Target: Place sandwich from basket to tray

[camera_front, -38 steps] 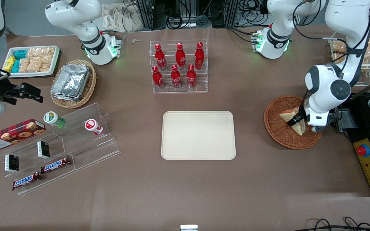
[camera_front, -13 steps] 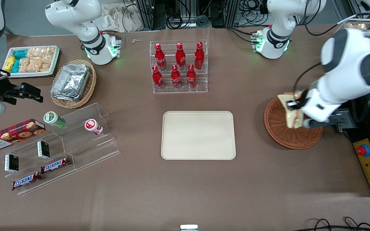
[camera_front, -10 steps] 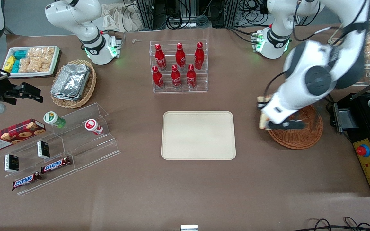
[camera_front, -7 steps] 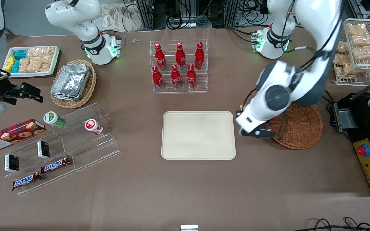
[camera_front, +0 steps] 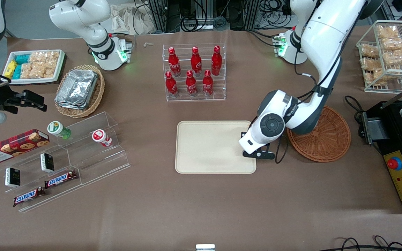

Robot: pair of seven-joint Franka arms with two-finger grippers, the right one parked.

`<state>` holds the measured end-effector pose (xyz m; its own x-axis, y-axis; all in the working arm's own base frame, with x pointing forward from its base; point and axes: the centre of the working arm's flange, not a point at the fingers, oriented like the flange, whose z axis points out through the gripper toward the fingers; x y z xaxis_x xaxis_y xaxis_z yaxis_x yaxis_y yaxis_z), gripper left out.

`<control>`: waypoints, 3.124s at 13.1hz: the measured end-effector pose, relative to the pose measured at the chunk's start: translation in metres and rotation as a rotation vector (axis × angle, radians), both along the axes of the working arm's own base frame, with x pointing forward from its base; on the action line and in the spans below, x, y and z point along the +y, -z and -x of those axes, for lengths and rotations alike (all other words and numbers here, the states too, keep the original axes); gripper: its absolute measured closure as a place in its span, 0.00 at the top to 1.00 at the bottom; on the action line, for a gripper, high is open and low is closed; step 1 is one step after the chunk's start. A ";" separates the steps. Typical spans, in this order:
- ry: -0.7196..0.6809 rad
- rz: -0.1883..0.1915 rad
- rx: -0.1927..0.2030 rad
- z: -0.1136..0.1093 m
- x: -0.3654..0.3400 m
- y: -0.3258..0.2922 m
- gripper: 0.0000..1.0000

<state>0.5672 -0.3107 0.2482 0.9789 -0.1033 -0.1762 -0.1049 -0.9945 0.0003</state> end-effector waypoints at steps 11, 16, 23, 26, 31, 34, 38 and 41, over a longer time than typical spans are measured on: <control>0.003 -0.010 -0.040 0.001 -0.013 0.036 0.59; -0.010 0.009 -0.088 -0.014 -0.015 0.008 1.00; -0.068 -0.054 -0.102 -0.041 0.011 -0.137 1.00; -0.143 -0.001 -0.143 -0.052 0.039 -0.194 1.00; -0.241 -0.010 -0.173 -0.052 0.127 -0.273 1.00; -0.177 -0.003 -0.200 -0.058 0.187 -0.295 1.00; -0.094 -0.024 -0.207 -0.057 0.236 -0.302 1.00; -0.023 -0.043 -0.188 -0.045 0.276 -0.299 1.00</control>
<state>0.6126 -0.0343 0.5471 0.9970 -0.0774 0.0066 -0.0769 -0.9953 -0.0594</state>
